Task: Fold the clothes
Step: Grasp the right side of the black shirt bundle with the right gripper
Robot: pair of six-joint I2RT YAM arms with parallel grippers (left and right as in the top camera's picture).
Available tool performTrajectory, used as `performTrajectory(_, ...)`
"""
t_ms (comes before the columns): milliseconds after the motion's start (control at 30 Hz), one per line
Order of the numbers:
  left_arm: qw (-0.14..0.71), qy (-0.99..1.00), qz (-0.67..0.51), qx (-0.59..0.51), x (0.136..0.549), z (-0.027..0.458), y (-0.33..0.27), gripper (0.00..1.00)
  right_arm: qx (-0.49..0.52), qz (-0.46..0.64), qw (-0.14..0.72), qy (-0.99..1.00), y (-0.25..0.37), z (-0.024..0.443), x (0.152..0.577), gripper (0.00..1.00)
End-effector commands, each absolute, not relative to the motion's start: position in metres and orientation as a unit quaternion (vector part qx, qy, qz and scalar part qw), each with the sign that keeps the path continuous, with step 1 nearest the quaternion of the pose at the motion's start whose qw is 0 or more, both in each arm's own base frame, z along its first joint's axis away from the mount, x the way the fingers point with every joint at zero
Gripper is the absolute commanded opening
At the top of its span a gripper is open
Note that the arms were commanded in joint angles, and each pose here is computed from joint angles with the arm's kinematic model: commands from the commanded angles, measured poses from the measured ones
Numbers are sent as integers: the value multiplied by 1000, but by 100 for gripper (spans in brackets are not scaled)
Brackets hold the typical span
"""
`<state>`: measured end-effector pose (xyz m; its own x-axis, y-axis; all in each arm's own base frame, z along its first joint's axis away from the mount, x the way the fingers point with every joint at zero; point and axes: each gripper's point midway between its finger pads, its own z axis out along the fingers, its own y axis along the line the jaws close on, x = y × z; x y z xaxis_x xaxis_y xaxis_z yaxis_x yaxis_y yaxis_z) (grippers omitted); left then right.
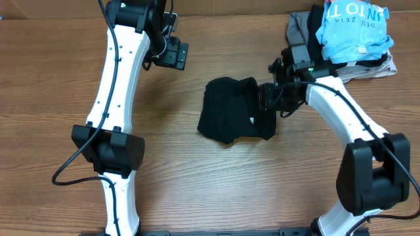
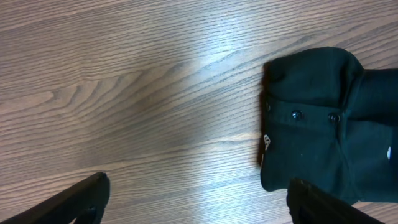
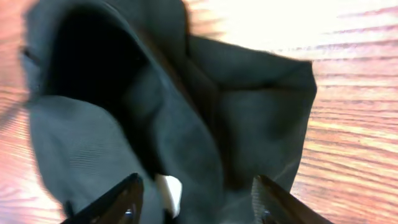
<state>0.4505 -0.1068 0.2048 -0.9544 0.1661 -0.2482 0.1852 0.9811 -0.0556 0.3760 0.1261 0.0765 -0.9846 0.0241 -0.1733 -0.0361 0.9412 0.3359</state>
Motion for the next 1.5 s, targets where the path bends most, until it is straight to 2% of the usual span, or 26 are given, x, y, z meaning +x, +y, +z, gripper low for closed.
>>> performTrajectory(0, 133, 986, -32, 95, 451, 212, -102, 95, -3, 165, 86, 983, 124, 69, 375, 57)
performTrajectory(367, 128, 987, -32, 95, 448, 212, -101, 95, -12, 174, 108, 979, 132, 70, 386, 36)
performTrajectory(700, 128, 987, -32, 95, 449, 212, -101, 95, -12, 177, 101, 979, 132, 58, 382, 33)
performTrajectory(800, 130, 986, -32, 95, 449, 212, -101, 96, -13, 183, 96, 978, 134, 53, 378, 22)
performTrajectory(867, 131, 986, -32, 95, 450, 212, -102, 96, -13, 183, 94, 978, 135, 52, 376, 4)
performTrajectory(1033, 132, 986, -32, 95, 450, 212, -101, 96, -15, 216, 92, 972, 143, 66, 376, 4)
performTrajectory(1367, 134, 987, -6, 91, 452, 212, -92, 99, -28, 262, 78, 962, 145, 158, 372, 4)
performTrajectory(1467, 135, 987, -6, 91, 452, 212, -93, 99, -19, 255, 83, 963, 137, 170, 375, 4)
